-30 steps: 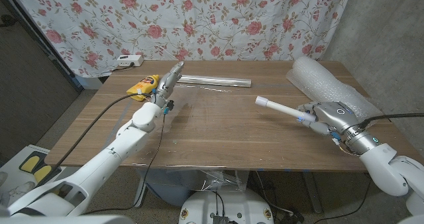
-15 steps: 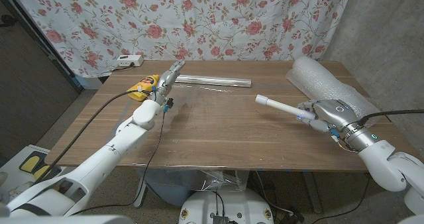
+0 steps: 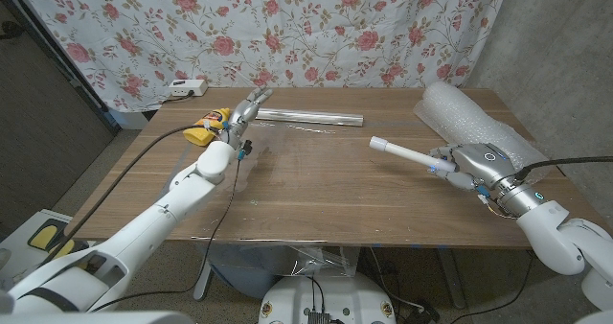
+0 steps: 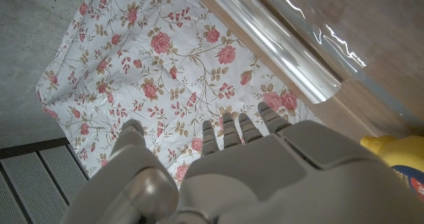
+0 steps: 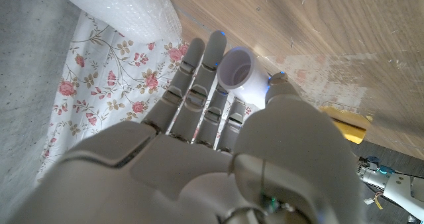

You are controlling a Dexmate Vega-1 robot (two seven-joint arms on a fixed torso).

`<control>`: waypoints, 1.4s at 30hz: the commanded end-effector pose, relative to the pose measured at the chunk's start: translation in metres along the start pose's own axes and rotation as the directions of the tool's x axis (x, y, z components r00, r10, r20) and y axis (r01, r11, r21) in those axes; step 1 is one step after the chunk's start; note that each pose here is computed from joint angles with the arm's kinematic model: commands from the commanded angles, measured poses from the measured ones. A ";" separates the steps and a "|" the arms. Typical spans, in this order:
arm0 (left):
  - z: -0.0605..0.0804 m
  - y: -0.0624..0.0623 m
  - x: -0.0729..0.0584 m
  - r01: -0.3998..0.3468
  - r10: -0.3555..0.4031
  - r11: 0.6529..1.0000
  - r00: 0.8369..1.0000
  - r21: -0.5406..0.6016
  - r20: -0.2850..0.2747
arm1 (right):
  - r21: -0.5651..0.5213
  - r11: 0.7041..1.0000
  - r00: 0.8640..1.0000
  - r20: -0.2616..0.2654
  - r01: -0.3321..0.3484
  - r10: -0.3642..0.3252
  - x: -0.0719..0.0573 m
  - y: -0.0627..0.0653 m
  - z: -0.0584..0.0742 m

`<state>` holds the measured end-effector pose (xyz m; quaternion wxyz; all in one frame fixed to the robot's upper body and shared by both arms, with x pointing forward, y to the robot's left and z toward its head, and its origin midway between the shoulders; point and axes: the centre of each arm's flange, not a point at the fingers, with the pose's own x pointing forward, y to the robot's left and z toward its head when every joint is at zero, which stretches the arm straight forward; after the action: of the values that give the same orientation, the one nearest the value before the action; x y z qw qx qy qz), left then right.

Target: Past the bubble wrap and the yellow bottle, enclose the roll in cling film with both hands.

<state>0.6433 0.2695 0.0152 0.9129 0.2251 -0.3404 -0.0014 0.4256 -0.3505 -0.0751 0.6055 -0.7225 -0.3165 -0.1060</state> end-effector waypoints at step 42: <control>0.010 0.020 0.027 0.025 -0.011 0.897 0.999 0.440 -0.033 | 0.007 1.000 1.000 -0.001 -0.018 0.018 0.001 0.005 0.003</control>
<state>0.6547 0.2738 0.0416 0.8644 0.3834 -0.3202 0.0573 0.4280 -0.3484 -0.0796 0.6087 -0.7225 -0.3112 -0.1033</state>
